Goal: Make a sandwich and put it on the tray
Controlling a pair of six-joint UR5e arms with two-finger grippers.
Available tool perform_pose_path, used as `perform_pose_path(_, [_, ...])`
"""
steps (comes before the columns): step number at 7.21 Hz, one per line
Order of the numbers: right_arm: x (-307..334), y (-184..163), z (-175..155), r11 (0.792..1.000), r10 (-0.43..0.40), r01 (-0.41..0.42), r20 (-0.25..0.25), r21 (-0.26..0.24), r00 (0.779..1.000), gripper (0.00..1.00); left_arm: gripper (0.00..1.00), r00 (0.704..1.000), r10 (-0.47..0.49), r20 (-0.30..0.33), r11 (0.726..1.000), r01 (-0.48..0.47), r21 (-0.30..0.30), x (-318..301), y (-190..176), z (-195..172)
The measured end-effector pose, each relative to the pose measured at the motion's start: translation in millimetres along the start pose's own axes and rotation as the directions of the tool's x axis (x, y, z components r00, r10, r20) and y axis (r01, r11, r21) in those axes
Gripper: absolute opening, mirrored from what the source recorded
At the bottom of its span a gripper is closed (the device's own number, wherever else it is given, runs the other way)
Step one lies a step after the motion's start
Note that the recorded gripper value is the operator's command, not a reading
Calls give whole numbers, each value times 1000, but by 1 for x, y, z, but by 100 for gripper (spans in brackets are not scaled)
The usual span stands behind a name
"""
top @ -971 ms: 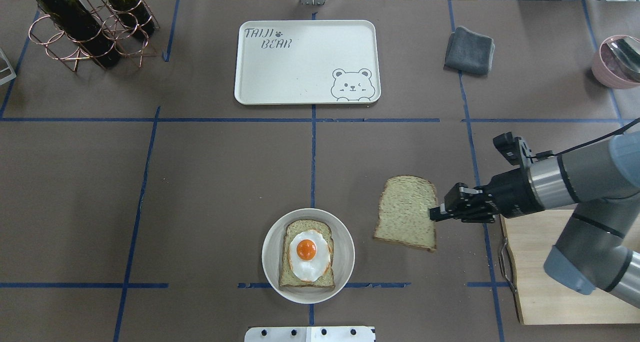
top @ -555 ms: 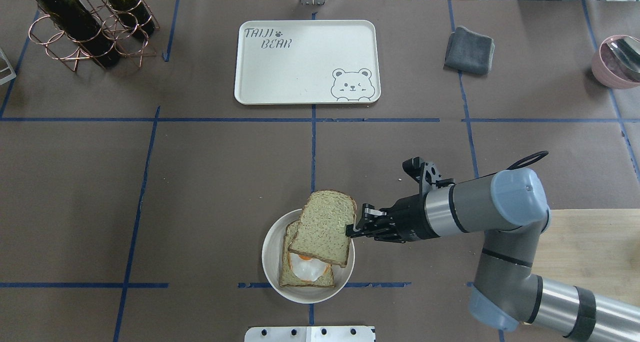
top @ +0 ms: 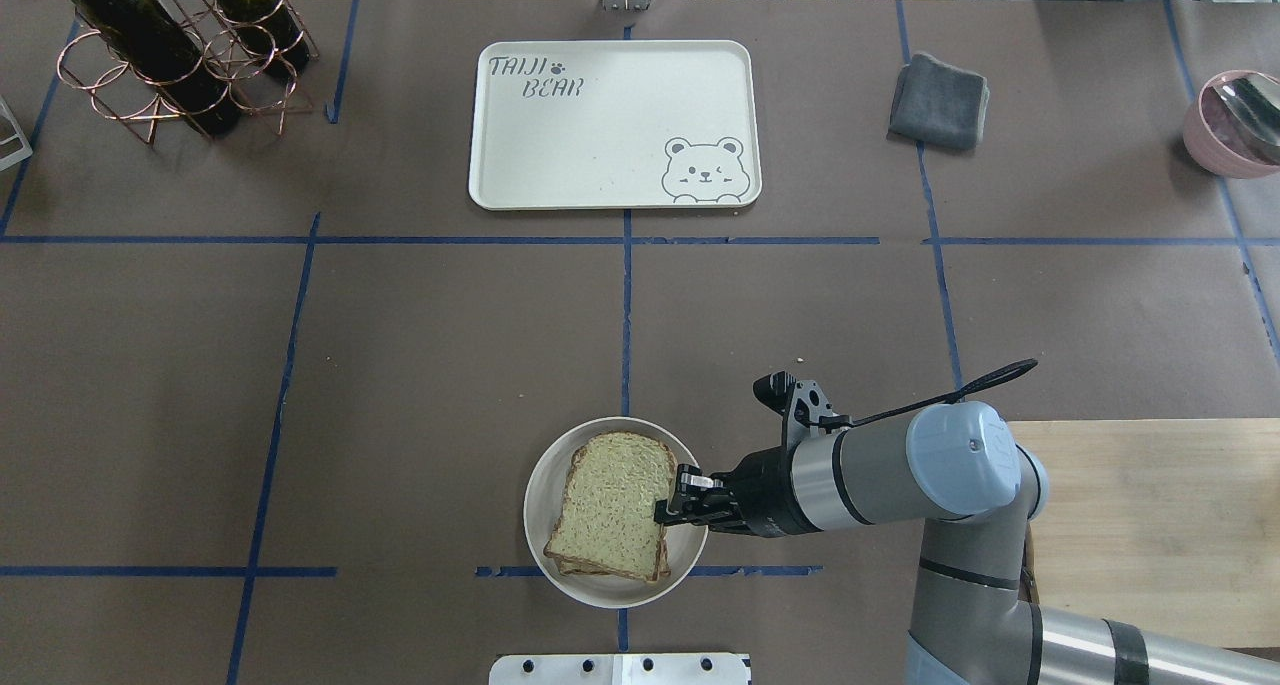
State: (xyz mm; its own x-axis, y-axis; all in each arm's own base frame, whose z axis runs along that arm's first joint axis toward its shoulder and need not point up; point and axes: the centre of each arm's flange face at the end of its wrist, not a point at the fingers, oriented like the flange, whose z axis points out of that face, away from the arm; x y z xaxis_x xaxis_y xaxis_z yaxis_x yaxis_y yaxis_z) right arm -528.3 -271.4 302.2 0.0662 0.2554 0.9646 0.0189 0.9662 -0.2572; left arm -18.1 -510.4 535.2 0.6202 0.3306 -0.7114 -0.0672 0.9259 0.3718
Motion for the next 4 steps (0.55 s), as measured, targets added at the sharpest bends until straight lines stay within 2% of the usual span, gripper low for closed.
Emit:
perform_pose_path(1, [-2,1,2,1000,-2,2,3,0,1000,40,100,1000,11,-21,1000,-11,4,2,3,3])
perform_pose_path(2, [-6,2,3,1000,-4,4,7,1,1000,72,100,998,38,-41,999,-37,12,8,4,6])
perform_pose_path(3, [-8,1,6,1000,-4,4,8,7,1000,100,100,992,103,-68,995,-102,16,27,0,21])
perform_pose_path(4, [-10,-1,8,1000,-2,2,7,18,1000,100,100,981,161,-106,987,-160,15,58,-3,45])
